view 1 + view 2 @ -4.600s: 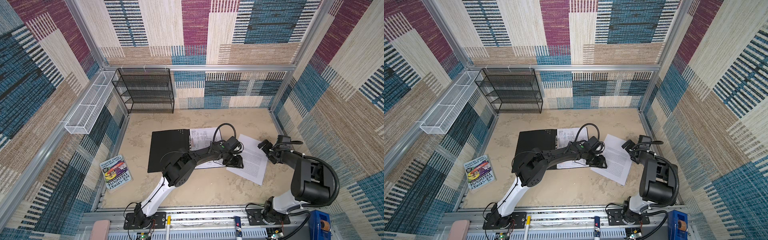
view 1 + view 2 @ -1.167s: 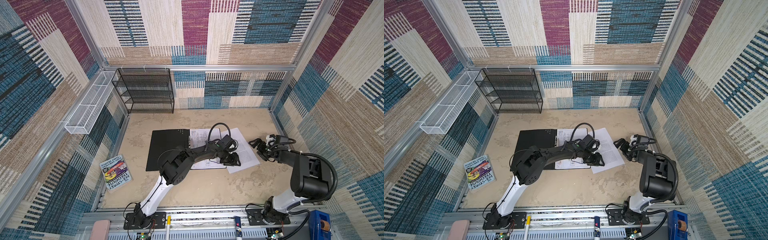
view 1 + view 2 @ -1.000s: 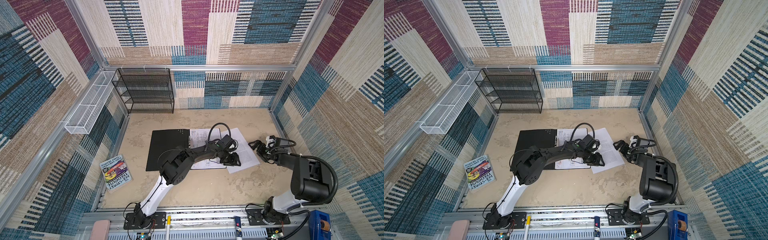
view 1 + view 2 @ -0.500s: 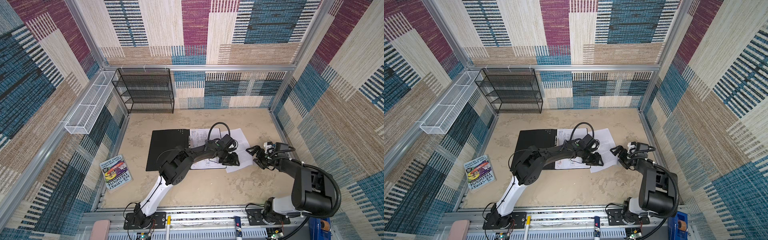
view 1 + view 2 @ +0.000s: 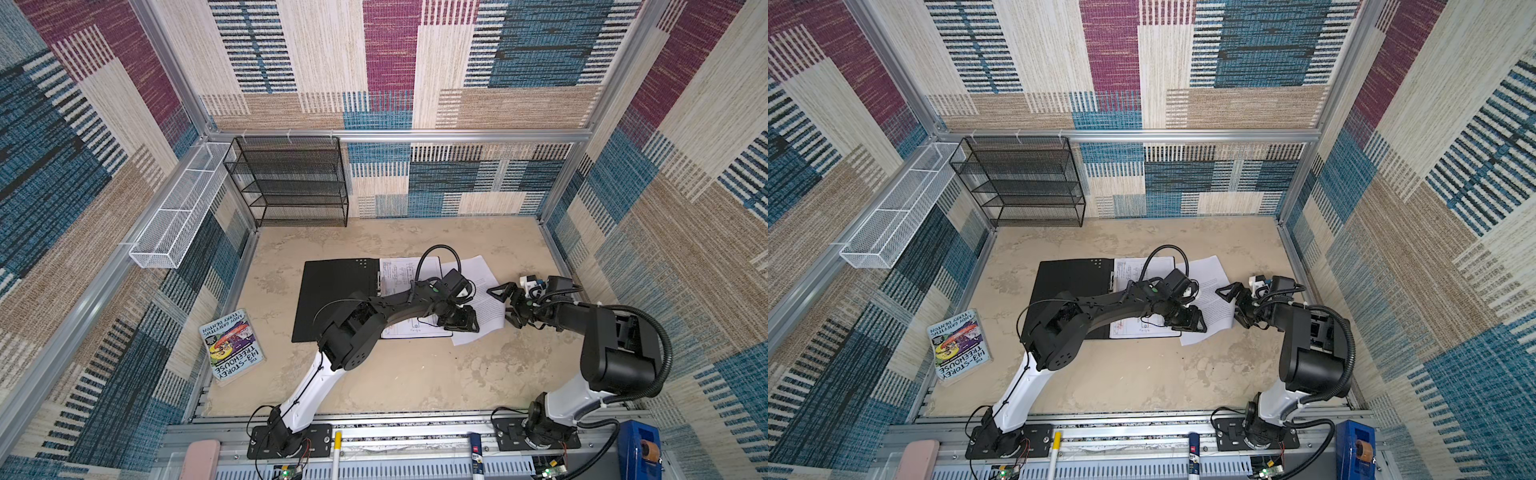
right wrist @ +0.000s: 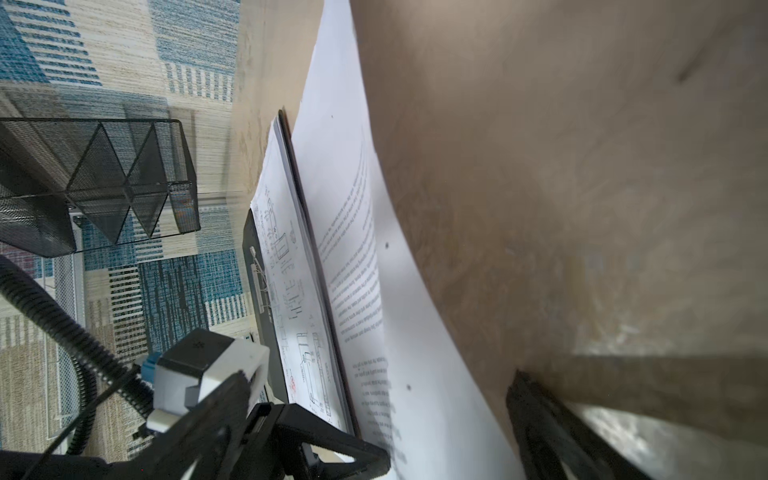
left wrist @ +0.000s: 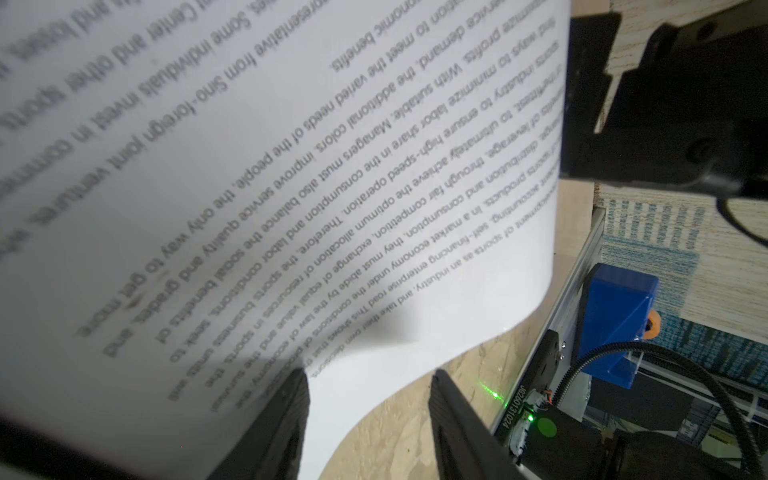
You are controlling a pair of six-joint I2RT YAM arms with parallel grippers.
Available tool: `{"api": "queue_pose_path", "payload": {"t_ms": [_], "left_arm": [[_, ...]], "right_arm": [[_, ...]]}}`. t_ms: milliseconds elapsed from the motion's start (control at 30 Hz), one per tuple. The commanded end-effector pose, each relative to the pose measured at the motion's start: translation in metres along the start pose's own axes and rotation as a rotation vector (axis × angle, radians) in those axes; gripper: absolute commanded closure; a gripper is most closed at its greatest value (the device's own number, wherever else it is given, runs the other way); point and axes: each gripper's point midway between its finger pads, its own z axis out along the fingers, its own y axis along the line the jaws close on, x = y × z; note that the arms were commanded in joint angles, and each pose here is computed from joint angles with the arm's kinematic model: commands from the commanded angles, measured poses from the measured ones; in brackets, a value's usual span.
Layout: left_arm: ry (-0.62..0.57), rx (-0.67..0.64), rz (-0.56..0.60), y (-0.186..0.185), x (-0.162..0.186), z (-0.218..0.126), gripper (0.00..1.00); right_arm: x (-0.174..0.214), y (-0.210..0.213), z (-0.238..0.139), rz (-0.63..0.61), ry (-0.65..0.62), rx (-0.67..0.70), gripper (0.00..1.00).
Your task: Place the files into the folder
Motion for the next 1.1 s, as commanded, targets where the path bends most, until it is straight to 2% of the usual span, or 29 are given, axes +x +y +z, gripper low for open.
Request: {"api": "queue_pose_path", "payload": {"t_ms": [0,233,500,800,900,1067], "left_arm": [[0.129,-0.280,-0.087,0.070,0.043,0.003,0.49],[0.142,-0.295,-0.082,0.075,0.044,0.004,0.49],[0.148,-0.298,-0.081,0.077,0.048,0.002,0.49],[0.142,-0.291,-0.084,0.077,0.046,0.000,0.49],[0.142,-0.290,-0.086,0.078,0.046,0.000,0.49],[0.142,-0.286,-0.088,0.078,0.046,0.000,0.50]], "right_arm": [[0.009,-0.022,0.006,0.069,0.026,0.078,0.00],[0.010,-0.016,0.015,0.054,0.046,0.060,0.00],[-0.029,-0.008,0.017,-0.025,-0.002,0.132,0.00],[-0.029,0.003,0.031,-0.087,0.062,0.117,0.00],[-0.031,0.007,0.028,-0.099,0.055,0.123,0.03],[-0.037,0.002,0.027,-0.103,0.033,0.157,0.13]]}}
